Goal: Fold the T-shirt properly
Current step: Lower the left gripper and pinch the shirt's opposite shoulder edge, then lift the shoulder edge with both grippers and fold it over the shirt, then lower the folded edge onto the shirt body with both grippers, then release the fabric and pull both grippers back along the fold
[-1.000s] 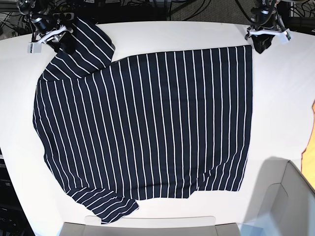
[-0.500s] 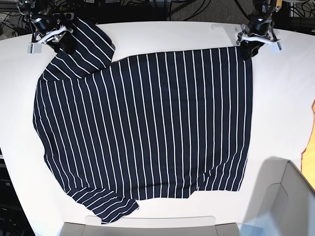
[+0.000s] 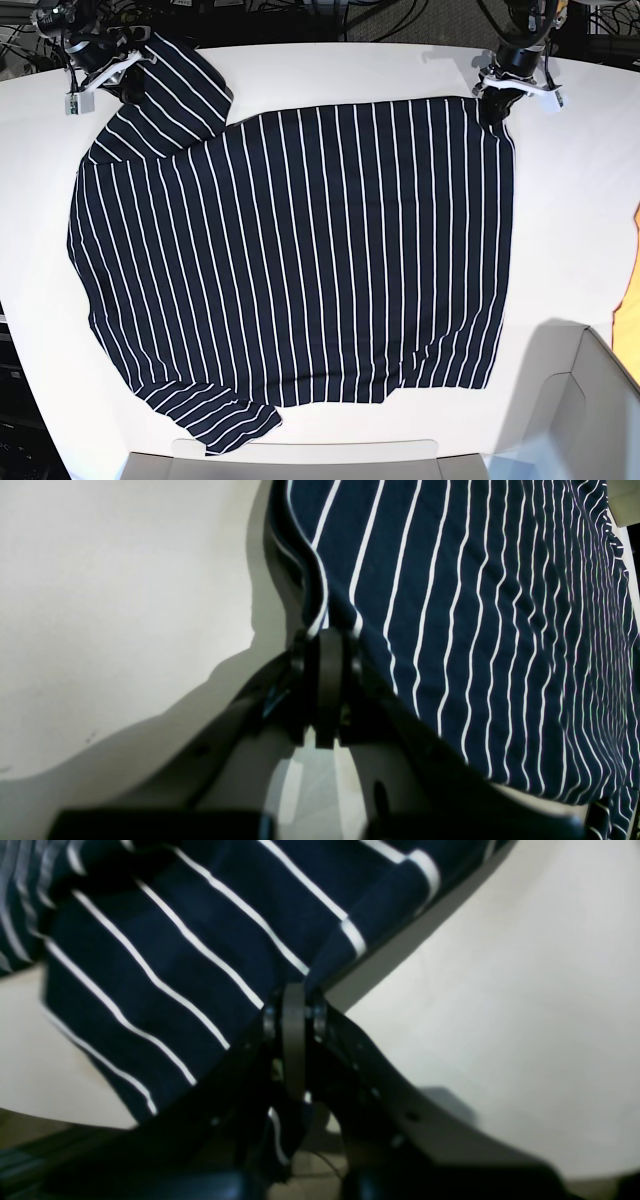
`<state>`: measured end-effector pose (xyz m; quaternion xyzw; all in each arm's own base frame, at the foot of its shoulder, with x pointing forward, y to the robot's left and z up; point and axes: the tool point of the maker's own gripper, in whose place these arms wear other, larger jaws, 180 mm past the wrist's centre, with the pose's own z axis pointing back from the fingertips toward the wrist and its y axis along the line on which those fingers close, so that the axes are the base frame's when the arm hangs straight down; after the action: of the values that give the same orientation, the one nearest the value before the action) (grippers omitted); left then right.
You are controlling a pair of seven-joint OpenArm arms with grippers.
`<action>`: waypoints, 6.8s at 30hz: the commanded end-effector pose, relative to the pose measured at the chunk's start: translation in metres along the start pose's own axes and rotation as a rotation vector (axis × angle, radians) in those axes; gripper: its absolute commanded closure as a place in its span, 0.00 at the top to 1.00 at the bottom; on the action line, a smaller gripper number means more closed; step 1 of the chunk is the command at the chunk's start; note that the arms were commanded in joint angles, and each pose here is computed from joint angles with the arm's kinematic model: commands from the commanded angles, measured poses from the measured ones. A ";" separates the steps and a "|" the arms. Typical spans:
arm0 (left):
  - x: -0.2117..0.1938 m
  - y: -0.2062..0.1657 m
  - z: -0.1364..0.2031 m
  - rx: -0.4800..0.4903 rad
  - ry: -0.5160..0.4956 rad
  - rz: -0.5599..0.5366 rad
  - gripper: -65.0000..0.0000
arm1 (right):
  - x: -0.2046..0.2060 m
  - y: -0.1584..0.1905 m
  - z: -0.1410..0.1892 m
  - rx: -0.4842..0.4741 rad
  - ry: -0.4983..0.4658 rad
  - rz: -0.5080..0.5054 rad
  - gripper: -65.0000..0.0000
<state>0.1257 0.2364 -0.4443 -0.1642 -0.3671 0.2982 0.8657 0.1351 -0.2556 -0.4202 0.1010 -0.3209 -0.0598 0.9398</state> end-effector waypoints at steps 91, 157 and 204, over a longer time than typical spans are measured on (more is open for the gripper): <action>0.181 -0.080 -0.083 0.035 -0.052 0.261 0.00 | 0.234 0.045 -0.092 -0.246 -0.090 0.550 0.00; 0.192 -0.141 -0.095 -0.012 -0.073 0.002 0.00 | 0.271 0.032 -0.098 -0.242 -0.273 0.437 0.14; -0.016 -0.008 0.014 0.156 0.218 -0.391 0.00 | 0.072 -0.057 -0.074 -0.290 0.150 0.425 0.00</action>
<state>0.1129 0.2222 -0.4406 -0.0509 -0.2772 0.1348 0.9500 0.2711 -0.2937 -0.4245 -0.0637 -0.3571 0.0831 0.9282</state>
